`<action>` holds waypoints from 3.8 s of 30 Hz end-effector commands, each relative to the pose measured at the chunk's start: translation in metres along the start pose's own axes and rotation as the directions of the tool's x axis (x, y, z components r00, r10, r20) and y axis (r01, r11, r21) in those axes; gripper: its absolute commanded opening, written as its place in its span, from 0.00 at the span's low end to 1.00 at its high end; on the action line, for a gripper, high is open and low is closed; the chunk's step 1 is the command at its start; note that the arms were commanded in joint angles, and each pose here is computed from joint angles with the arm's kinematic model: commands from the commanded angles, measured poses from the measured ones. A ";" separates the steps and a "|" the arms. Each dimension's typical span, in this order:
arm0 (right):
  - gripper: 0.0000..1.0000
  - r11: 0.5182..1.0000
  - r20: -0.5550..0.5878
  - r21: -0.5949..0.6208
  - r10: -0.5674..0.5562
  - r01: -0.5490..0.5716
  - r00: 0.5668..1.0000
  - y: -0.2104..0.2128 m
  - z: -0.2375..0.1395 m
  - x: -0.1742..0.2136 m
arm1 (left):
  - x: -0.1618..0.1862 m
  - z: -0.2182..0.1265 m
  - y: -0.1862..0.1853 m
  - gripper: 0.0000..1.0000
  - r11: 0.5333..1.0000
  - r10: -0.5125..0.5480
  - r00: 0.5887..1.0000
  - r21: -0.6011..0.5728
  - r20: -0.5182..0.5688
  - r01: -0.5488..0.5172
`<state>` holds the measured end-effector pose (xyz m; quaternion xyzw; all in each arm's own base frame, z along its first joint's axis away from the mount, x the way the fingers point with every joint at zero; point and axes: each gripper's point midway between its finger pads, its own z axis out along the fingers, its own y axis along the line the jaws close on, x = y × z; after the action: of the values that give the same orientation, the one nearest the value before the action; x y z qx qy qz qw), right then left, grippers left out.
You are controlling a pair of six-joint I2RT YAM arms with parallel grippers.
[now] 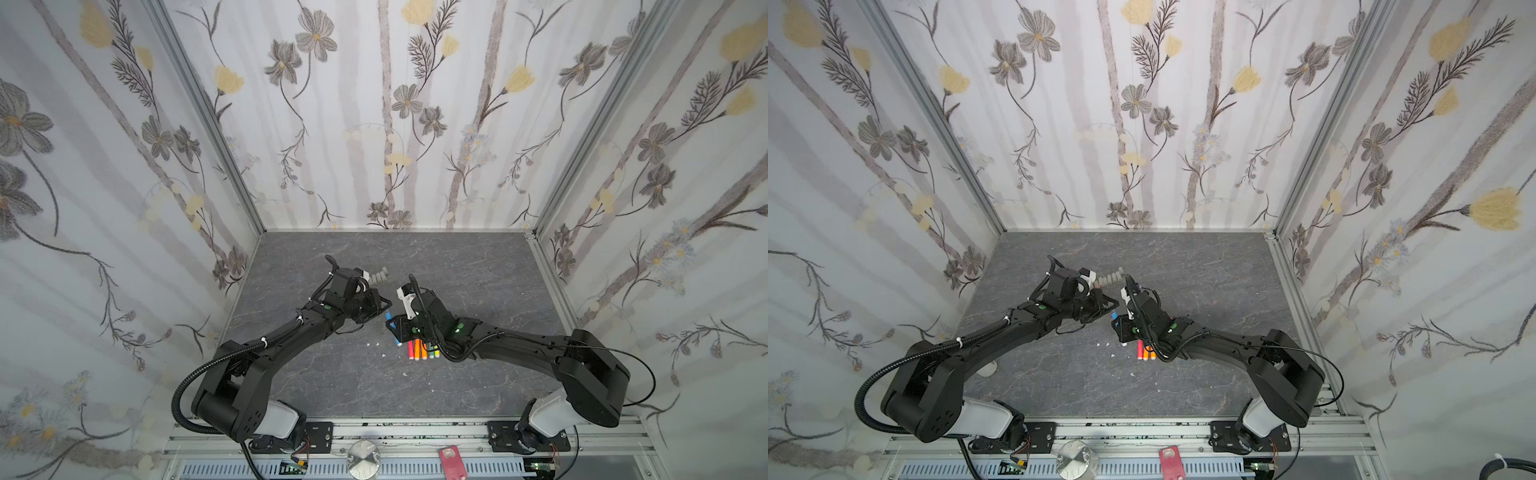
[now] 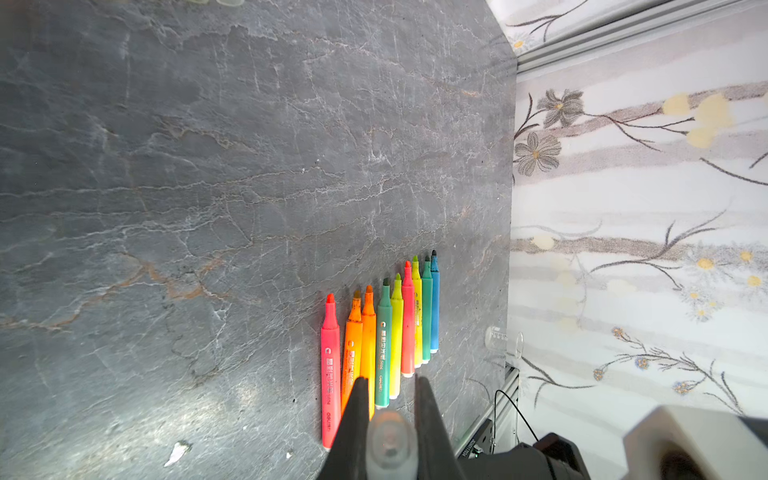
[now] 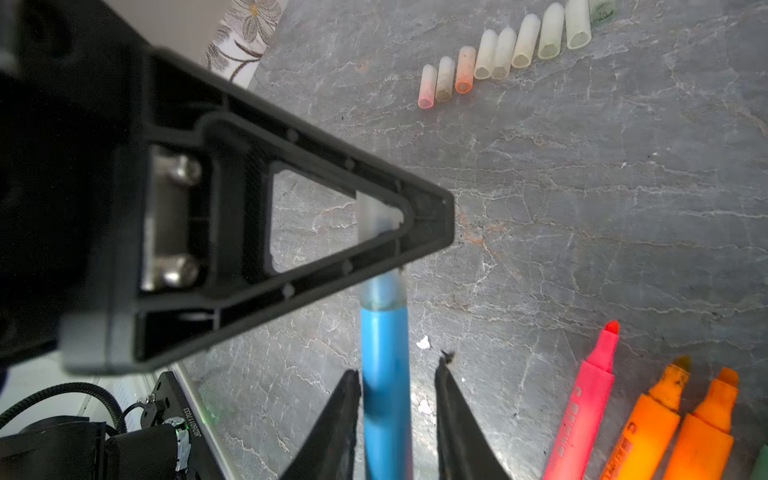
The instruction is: Open the pen caps
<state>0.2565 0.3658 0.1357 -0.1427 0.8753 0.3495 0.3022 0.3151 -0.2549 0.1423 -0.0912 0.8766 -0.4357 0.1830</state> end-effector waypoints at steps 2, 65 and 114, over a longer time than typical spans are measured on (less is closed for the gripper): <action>0.24 0.999 0.066 -0.037 -0.008 0.010 0.998 0.009 0.001 -0.015 | -0.006 0.000 -0.013 0.00 0.999 -0.013 1.000 0.047 0.012 0.012; 0.00 0.860 0.023 0.496 0.126 -0.120 0.992 -0.072 0.030 0.058 | -0.121 -0.067 0.144 0.00 0.925 0.058 0.977 -0.380 0.207 0.026; 0.35 0.844 0.095 0.525 0.065 -0.106 0.993 -0.070 0.002 0.031 | -0.144 0.017 0.184 0.17 0.943 -0.016 0.984 -0.325 0.176 0.074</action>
<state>0.2604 0.3236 0.0692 -0.0058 0.9375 0.1263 0.3241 0.4542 -0.1140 0.0261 -0.1667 0.9129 -0.2902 0.2336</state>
